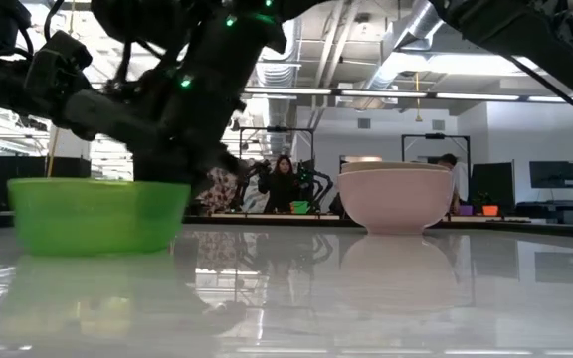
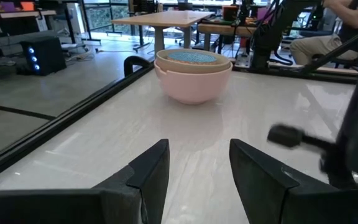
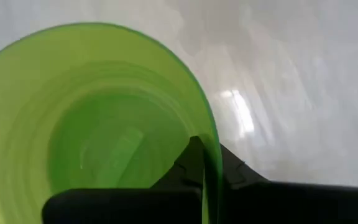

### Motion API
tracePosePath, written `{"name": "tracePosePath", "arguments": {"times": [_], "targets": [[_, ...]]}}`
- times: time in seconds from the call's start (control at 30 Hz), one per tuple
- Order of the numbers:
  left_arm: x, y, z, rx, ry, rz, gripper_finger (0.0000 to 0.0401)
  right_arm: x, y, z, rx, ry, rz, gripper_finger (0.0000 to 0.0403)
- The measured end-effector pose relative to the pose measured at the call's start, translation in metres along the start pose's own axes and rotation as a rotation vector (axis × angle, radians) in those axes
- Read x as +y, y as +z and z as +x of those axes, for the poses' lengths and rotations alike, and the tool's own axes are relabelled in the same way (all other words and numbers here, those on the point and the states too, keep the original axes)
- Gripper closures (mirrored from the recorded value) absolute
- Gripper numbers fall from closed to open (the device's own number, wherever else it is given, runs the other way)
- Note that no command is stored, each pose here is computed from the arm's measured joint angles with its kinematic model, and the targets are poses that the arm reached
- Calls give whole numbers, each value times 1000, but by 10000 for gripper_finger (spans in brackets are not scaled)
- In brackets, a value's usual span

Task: Nest bowls inside each other
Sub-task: Stack the green bowl on top of the blue bowl

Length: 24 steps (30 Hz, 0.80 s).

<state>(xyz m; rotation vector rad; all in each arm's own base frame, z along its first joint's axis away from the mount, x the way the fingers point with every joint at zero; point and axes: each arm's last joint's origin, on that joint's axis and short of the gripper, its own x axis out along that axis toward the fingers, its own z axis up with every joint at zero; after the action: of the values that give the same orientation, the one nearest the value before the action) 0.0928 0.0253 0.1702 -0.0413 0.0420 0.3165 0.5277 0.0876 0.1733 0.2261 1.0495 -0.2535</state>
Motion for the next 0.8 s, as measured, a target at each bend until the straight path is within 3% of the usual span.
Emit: {"name": "tracePosePath", "arguments": {"times": [0.23, 0.47, 0.53, 0.63, 0.8], "targets": [[0, 0, 0, -2, -1, 0, 244, -15, -7, -40, 122, -158, -42, 397], [0, 0, 0, 2, -3, 0, 244, -43, -16, -109, 227, -440, -63, 397], [0, 0, 0, 3, -3, 0, 244, -53, -15, -131, 200, -501, -44, 397], [0, 0, 0, 4, -3, 0, 244, -73, -12, -173, 132, -496, -29, 397], [0, 0, 0, 5, -3, 0, 244, -130, -28, -236, 84, -548, 116, 398]]}}
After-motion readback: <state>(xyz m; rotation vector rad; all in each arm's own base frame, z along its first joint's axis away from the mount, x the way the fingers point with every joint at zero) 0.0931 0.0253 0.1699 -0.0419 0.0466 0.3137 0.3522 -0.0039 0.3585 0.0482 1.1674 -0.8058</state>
